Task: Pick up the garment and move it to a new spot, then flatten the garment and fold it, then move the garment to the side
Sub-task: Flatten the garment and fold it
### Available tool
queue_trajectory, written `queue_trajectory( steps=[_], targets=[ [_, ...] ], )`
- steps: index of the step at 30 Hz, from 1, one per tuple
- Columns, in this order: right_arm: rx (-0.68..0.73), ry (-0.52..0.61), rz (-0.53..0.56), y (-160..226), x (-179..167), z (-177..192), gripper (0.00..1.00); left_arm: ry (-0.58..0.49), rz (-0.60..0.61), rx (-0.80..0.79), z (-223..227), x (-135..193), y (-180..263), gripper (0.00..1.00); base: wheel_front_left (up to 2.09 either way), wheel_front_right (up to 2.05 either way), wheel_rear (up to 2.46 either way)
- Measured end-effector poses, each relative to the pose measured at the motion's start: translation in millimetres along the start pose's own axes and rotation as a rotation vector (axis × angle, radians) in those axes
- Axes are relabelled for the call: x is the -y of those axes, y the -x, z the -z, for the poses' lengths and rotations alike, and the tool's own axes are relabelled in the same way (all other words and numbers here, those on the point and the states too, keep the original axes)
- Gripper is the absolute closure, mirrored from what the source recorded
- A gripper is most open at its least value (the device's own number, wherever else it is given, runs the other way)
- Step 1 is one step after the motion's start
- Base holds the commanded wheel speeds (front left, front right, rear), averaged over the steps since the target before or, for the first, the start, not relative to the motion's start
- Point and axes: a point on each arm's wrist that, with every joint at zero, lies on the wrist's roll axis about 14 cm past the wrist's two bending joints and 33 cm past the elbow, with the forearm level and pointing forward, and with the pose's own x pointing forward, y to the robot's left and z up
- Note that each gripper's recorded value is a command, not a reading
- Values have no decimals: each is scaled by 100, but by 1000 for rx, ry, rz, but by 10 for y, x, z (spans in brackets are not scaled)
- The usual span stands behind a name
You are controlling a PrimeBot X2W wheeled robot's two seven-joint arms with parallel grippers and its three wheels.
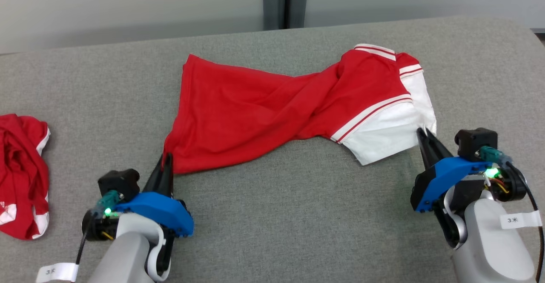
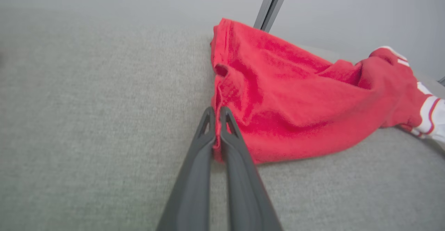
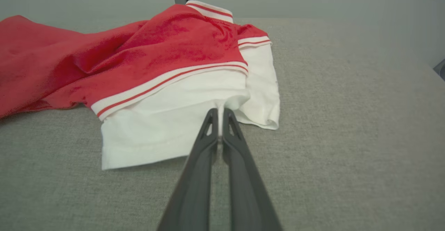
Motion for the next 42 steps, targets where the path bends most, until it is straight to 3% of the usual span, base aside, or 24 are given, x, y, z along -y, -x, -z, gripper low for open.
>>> queue_trajectory(
  steps=[7, 11, 15, 18, 22, 25, 27, 28, 29, 34, 37, 42],
  targets=[
    [272, -1, 11, 284, 48, -932, 100, 100, 115, 336, -1145, 270, 182, 100, 0, 0, 0],
    [440, 22, 24, 623, 81, -1614, 100, 192, 275, 526, -1958, 597, 554, 100, 0, 0, 0],
    [576, 30, 8, 895, 68, -2145, 100, 232, 370, 598, -2409, 719, 796, 100, 0, 0, 0],
    [652, 98, 13, 1045, 87, -2498, 100, 260, 430, 630, -2702, 822, 913, 100, 0, 0, 0],
    [709, 151, 25, 1112, 125, -2790, 100, 287, 472, 622, -2886, 897, 923, 100, 0, 0, 0],
    [701, 146, 12, 954, 157, -2904, 100, 271, 468, 561, -2901, 883, 722, 100, 0, 0, 0],
    [634, 126, -5, 576, 194, -2853, 100, 320, 436, 498, -2851, 756, 344, 100, 0, 0, 0],
    [634, 126, -5, 576, 194, -2853, 100, 320, 436, 498, -2851, 756, 344, 100, 0, 0, 0],
    [597, 103, -26, 273, 187, -2818, 100, 317, 397, 471, -2816, 625, 52, 100, 0, 0, 0],
    [567, 91, 1, -430, 227, -2840, 100, 298, 279, 464, -2821, 203, -566, 100, 0, 0, 0],
    [680, 101, -11, -603, 71, -3165, 100, 269, 208, 501, -2951, -22, -772, 100, 0, 0, 0],
    [948, 169, -9, -498, -103, -3884, 100, 230, 183, 708, -3631, -148, -796, 100, 0, 0, 0]
  ],
)
